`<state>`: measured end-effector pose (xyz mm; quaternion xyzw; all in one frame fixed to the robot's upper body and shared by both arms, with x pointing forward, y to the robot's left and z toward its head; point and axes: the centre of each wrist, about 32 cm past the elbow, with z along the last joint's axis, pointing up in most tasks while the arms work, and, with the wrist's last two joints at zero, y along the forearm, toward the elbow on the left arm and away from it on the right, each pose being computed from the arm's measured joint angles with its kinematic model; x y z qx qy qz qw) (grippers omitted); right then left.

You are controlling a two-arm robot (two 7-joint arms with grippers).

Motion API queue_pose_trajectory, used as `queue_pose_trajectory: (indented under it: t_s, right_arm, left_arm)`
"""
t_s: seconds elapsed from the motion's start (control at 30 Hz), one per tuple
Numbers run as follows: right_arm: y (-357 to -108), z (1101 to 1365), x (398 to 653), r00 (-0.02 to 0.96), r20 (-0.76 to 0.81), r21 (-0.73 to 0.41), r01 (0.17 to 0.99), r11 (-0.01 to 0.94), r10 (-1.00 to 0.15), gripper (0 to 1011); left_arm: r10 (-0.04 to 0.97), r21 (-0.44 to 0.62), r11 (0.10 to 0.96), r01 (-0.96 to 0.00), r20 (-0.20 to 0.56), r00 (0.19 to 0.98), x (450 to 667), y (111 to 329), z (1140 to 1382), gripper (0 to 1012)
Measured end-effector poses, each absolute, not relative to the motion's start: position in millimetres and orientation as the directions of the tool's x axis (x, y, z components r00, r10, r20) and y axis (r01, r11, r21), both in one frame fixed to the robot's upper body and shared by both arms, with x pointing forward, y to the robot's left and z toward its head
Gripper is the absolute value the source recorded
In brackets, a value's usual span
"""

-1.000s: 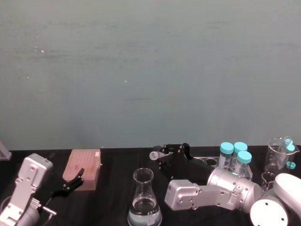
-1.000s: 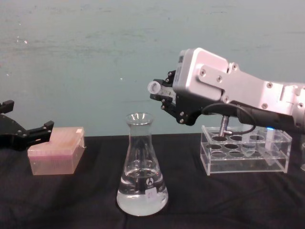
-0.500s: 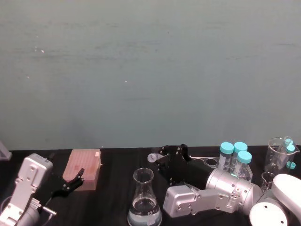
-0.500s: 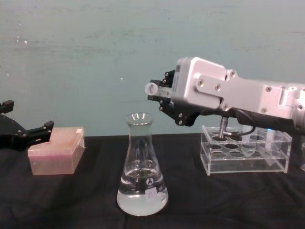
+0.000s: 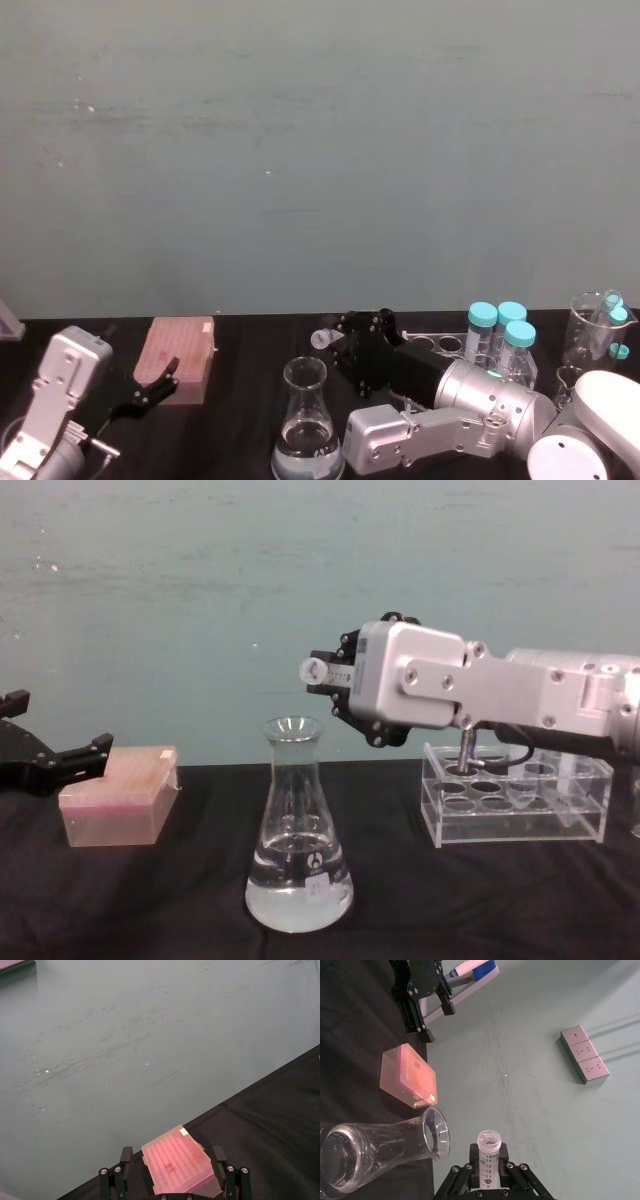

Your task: Pour the liquid from the test tube into the beaker using one hand.

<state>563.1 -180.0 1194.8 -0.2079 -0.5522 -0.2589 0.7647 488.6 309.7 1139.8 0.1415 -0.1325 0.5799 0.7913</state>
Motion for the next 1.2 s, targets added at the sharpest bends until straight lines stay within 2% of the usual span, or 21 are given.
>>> queue_pose_trajectory:
  t_s: [0.57, 1.2]
  right_arm:
    - [-176.5, 1198.3, 561.6, 0.174, 0.980, -0.032, 0.628, 0.777, -0.100, 204]
    - [-171.5, 1197.2, 560.4, 0.134, 0.989, -0.037, 0.631, 0.775, -0.063, 204]
  left_arm:
    - [0.880, 0.070, 0.287, -0.955, 0.374, 0.292, 488.6, 309.7, 1139.8, 1000]
    - [0.880, 0.070, 0.287, -0.955, 0.374, 0.292, 488.6, 309.7, 1139.8, 1000]
